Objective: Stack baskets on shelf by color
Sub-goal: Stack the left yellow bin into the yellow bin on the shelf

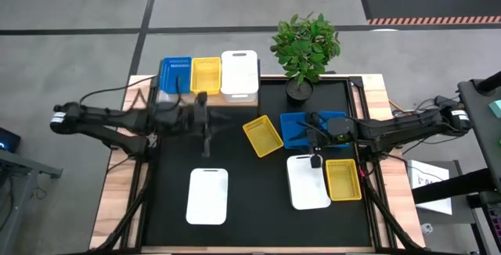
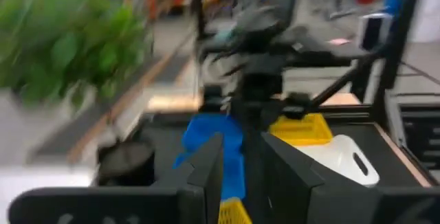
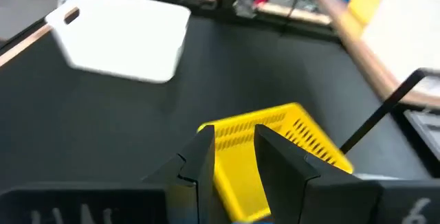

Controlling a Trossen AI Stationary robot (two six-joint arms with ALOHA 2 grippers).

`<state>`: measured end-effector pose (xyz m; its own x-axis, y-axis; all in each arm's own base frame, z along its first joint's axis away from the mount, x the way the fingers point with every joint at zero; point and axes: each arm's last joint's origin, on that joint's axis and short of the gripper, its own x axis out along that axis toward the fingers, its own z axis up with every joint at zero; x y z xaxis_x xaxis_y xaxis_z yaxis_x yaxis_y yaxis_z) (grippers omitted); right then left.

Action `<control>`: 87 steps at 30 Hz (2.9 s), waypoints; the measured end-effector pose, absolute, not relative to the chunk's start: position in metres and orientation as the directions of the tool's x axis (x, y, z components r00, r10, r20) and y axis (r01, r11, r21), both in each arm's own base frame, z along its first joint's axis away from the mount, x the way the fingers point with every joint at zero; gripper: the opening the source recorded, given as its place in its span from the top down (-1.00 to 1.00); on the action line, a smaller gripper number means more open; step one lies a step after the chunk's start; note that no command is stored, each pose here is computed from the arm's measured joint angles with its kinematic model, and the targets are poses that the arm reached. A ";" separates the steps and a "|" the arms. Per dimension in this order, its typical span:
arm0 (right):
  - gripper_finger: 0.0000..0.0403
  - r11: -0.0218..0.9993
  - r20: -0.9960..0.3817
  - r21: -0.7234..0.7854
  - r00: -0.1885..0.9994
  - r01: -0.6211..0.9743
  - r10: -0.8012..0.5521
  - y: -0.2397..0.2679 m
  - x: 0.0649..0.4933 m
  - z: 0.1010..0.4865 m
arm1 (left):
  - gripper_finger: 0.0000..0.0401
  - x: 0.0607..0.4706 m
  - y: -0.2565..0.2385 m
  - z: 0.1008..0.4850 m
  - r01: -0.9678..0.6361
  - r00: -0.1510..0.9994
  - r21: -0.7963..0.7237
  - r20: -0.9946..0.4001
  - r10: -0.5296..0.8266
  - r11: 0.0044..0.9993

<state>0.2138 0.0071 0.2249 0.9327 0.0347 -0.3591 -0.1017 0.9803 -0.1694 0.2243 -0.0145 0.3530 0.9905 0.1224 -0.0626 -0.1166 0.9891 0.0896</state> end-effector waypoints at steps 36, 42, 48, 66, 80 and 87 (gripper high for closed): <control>0.23 0.976 -0.973 -0.053 0.232 -0.212 -0.002 0.000 0.377 0.184 | 0.60 0.117 -0.009 0.297 -0.237 0.870 0.246 0.485 0.092 0.940; 0.60 0.969 -0.977 -0.053 0.213 -0.243 0.000 0.000 0.383 0.175 | 0.60 0.108 -0.008 0.295 -0.245 0.852 0.232 0.516 0.095 0.941; 0.93 0.968 -0.975 -0.058 0.220 -0.244 -0.002 0.003 0.384 0.179 | 0.60 0.101 -0.007 0.290 -0.251 0.841 0.225 0.533 0.097 0.942; 0.96 0.948 -0.917 -0.074 0.396 -0.309 0.057 0.060 0.407 0.249 | 0.60 0.090 -0.005 0.287 -0.261 0.813 0.204 0.574 0.101 0.944; 0.96 0.891 -0.693 -0.263 0.715 -0.370 0.092 0.057 0.432 0.340 | 0.60 0.089 -0.005 0.287 -0.266 0.811 0.199 0.575 0.107 0.943; 0.96 0.872 -0.571 -0.378 0.820 -0.312 0.047 0.031 0.441 0.365 | 0.60 0.089 -0.005 0.287 -0.265 0.811 0.200 0.576 0.106 0.943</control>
<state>0.4407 0.0307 0.3648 0.8199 0.0465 -0.5707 -0.3125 0.8715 -0.3779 0.0891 -0.0053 0.2867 0.8108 0.1057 0.5757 -0.2647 0.9434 0.1997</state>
